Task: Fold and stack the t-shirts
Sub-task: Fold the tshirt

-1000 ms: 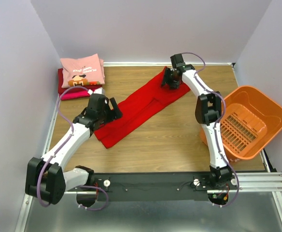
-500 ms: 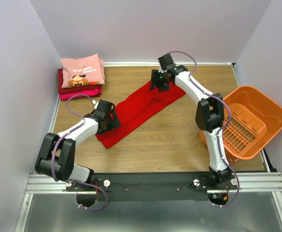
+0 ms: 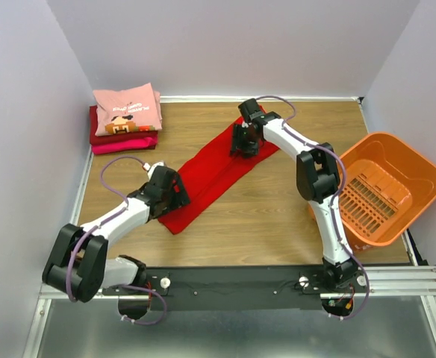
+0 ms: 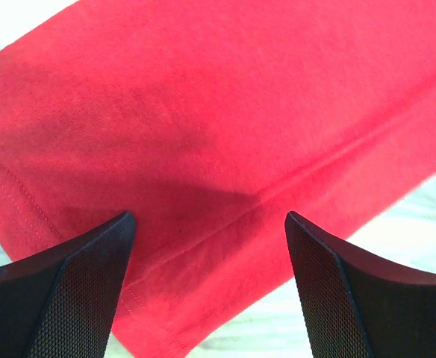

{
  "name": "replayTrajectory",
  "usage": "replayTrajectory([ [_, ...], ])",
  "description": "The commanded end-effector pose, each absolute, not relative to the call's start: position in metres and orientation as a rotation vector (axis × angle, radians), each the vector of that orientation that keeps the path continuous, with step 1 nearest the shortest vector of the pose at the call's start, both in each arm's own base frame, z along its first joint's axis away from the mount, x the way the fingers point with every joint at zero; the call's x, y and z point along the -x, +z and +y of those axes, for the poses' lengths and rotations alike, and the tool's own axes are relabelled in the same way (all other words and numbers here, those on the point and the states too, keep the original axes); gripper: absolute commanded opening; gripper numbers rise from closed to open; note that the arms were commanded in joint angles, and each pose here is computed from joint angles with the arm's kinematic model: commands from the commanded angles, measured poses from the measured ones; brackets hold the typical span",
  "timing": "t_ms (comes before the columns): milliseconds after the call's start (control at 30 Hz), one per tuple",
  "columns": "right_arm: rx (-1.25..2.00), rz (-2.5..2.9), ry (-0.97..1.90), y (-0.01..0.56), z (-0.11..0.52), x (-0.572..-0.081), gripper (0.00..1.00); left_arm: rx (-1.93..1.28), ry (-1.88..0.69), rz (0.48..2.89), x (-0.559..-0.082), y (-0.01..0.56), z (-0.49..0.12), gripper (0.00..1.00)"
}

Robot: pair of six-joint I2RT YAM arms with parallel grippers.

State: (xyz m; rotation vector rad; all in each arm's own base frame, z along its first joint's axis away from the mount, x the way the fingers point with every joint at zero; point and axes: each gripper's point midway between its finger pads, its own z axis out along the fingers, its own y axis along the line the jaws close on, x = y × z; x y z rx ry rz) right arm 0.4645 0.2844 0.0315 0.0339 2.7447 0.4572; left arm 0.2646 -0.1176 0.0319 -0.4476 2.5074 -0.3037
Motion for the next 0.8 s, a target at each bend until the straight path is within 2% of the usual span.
replayTrajectory([
  [0, -0.090, 2.839, 0.347, -0.016, 0.271, -0.453, 0.66, 0.485, -0.376, 2.635, -0.221, 0.012, -0.133, 0.89],
  [367, -0.083, 2.814, 0.384, -0.024, 0.285, -0.476, 0.66, 0.424, -0.444, 2.709, -0.185, 0.008, -0.163, 0.89],
  [767, -0.006, 2.795, 0.396, -0.025, 0.287, -0.491, 0.67, 0.288, -0.561, 2.790, -0.145, 0.013, -0.224, 0.89],
])
